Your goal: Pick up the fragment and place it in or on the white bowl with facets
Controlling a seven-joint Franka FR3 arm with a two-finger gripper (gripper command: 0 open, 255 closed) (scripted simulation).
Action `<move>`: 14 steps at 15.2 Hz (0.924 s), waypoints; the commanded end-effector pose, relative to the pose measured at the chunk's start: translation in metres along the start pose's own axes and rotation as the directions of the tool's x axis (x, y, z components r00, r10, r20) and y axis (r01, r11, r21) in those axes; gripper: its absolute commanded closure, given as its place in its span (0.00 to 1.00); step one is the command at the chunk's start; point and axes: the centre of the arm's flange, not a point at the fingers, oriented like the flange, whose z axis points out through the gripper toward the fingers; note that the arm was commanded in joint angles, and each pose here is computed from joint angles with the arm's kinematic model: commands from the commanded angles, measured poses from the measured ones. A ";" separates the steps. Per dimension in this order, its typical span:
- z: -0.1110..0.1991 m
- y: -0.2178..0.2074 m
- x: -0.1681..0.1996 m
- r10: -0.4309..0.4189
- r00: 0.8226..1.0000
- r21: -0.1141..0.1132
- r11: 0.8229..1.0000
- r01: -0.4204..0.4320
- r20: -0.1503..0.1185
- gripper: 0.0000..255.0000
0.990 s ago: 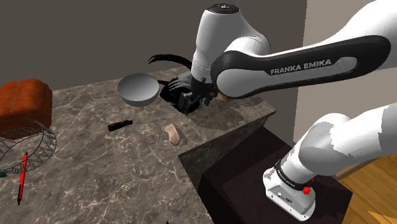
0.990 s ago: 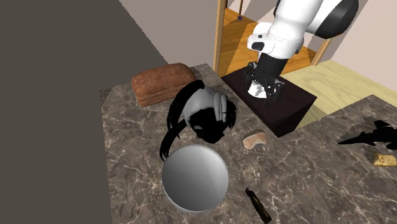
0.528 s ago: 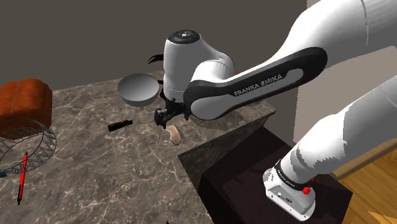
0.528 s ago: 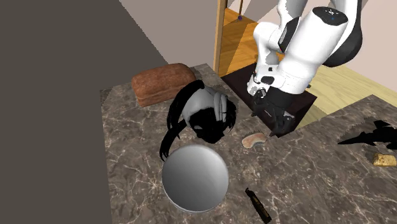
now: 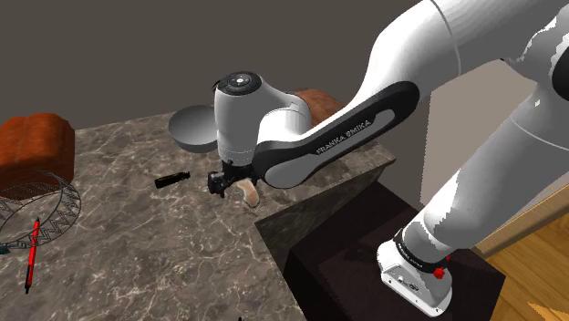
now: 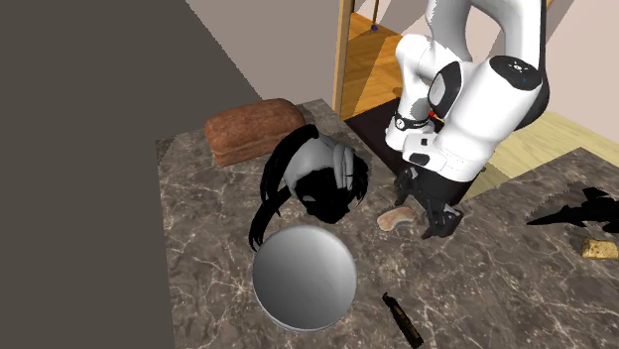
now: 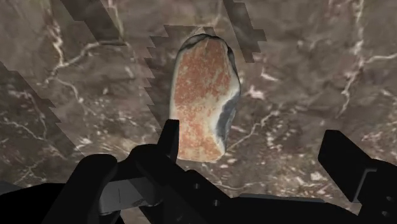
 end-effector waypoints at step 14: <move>0.019 -0.002 0.001 0.000 1.000 0.000 1.000 0.000 0.000 1.00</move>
